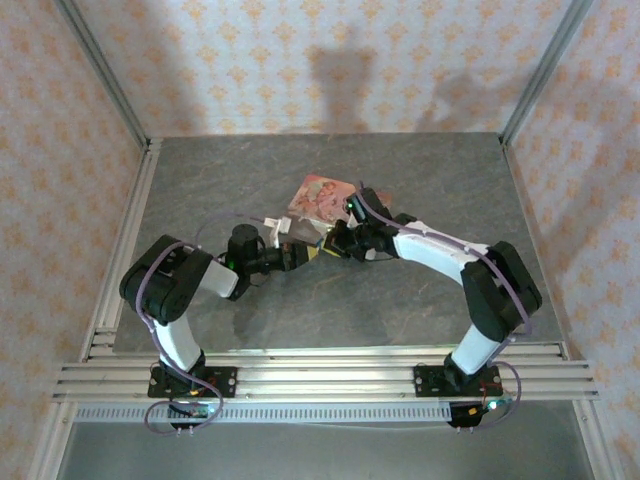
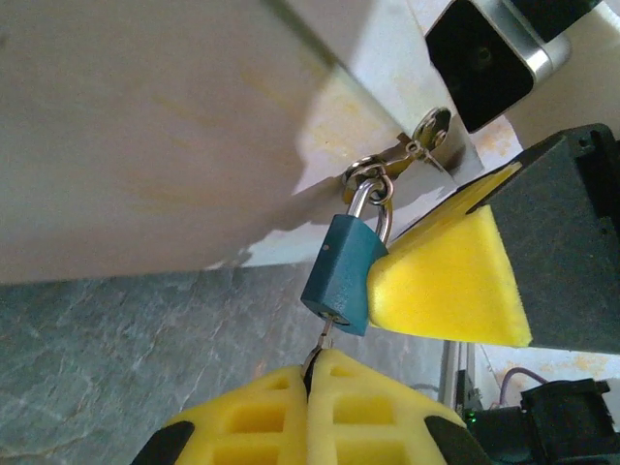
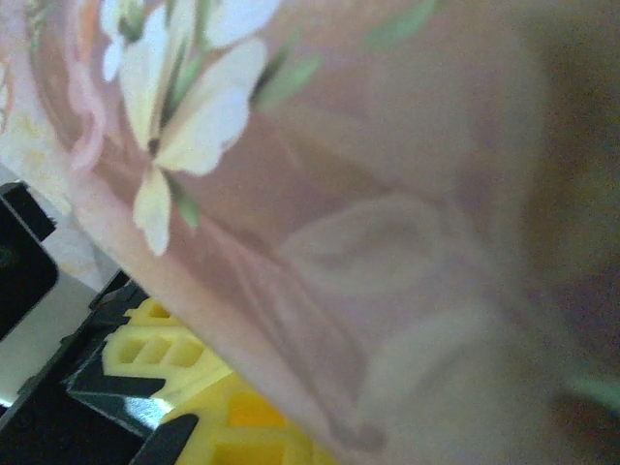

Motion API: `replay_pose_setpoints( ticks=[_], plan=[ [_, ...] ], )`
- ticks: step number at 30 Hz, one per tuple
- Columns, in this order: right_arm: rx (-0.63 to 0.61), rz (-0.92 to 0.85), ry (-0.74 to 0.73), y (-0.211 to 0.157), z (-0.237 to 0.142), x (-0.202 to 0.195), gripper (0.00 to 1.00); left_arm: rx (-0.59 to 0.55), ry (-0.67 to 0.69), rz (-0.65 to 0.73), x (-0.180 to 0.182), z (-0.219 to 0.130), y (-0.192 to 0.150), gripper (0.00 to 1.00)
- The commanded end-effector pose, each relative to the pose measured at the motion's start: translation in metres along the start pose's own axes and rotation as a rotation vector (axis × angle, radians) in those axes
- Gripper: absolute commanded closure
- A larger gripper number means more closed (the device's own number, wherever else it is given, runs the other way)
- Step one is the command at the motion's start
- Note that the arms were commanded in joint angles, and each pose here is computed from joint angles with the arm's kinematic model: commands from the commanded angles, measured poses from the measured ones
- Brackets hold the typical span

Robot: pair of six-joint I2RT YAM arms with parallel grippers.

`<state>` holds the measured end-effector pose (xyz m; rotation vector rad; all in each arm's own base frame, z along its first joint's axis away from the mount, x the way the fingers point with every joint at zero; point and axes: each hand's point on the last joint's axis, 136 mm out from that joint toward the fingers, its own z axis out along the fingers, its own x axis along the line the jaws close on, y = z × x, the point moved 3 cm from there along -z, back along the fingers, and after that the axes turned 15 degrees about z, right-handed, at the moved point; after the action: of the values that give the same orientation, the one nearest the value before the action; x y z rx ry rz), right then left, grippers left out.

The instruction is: Unlock the padlock with the key

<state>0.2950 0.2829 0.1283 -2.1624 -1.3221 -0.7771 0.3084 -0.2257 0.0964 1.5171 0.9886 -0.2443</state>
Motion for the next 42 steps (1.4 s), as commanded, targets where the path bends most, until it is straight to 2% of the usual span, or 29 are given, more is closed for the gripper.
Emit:
replay_pose_setpoints(
  ticks=[1,5,11,15,22,31,40,42],
  plan=[
    [0.177,-0.052,0.028,-0.049,0.015,0.001,1.00,-0.207,-0.119,0.240,-0.049,-0.002,0.052,1.00],
    [0.177,-0.031,0.024,-0.049,0.025,-0.015,1.00,-0.217,-0.120,0.247,-0.053,-0.004,0.055,1.00],
    [0.161,-0.016,0.033,-0.046,0.044,-0.035,1.00,-0.178,-0.151,0.229,-0.062,0.015,0.040,1.00],
    [0.149,-0.011,0.035,-0.046,0.052,-0.047,1.00,-0.174,-0.083,0.220,-0.054,0.018,0.027,1.00],
    [0.012,-0.056,-0.011,-0.036,0.025,-0.045,1.00,-0.053,0.089,0.223,-0.019,0.014,-0.007,1.00],
    [-0.107,-0.027,0.017,-0.029,-0.005,-0.034,0.98,-0.065,0.094,0.192,-0.002,0.017,-0.025,1.00],
    [-0.261,0.048,0.053,-0.017,-0.033,-0.027,0.78,-0.061,0.111,0.201,0.001,0.015,-0.029,1.00],
    [-0.285,0.070,0.074,-0.015,-0.033,-0.028,0.69,-0.058,0.111,0.199,0.002,0.016,-0.029,1.00]
  ],
)
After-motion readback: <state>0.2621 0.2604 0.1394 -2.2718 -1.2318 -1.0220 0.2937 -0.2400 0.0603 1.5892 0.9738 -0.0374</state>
